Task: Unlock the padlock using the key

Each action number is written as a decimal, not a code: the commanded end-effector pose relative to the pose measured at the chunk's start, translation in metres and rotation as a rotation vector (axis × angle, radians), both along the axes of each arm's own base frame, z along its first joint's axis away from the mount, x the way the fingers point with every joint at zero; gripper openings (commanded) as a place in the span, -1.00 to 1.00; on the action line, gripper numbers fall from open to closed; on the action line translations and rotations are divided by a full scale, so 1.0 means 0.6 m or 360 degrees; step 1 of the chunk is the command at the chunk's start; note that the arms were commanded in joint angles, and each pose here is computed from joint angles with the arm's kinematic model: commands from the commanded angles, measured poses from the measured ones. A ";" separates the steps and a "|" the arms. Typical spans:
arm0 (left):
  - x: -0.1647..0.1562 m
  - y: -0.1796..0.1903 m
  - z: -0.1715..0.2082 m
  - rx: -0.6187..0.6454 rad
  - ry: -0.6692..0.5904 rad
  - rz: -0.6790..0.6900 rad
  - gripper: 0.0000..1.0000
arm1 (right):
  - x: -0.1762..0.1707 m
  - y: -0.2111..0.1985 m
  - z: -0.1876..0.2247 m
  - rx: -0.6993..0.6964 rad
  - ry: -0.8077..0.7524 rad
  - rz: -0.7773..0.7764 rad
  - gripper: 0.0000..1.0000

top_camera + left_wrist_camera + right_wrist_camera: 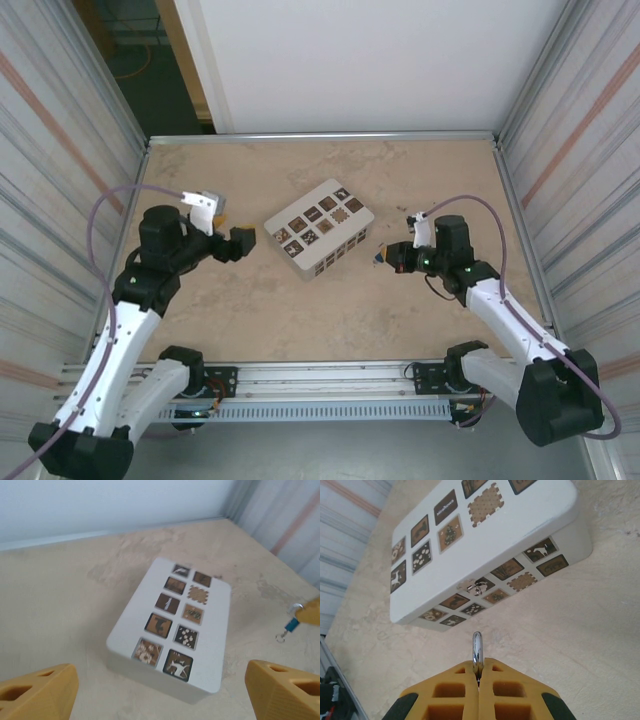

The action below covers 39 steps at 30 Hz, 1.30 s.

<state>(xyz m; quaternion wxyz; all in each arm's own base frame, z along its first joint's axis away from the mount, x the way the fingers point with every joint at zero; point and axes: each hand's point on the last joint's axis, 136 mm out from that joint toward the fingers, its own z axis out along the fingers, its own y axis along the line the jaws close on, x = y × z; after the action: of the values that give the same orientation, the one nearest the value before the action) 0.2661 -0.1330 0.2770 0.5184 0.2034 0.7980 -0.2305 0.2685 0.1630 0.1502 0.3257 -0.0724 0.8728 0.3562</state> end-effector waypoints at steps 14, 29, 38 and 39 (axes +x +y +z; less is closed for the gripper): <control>-0.033 -0.035 -0.084 0.0188 -0.0374 -0.0385 0.95 | -0.015 -0.005 0.031 -0.0023 0.0094 0.0007 -1.00; -0.047 -0.041 -0.129 0.0484 -0.0450 -0.0426 0.97 | -0.056 0.007 0.023 0.0030 0.0459 0.0068 -1.00; -0.042 -0.033 -0.130 0.0522 -0.0461 -0.0381 0.97 | -0.117 0.020 0.009 0.0005 0.0634 0.0167 -1.00; -0.041 -0.031 -0.131 0.0529 -0.0456 -0.0374 0.97 | -0.125 0.025 0.006 -0.0002 0.0652 0.0189 -1.00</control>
<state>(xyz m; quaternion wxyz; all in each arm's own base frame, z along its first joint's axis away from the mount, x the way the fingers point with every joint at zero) 0.2411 -0.1550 0.1995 0.5527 0.4039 0.7153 -0.1404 0.2129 0.1709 0.1491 0.1488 -0.0428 0.9165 0.3689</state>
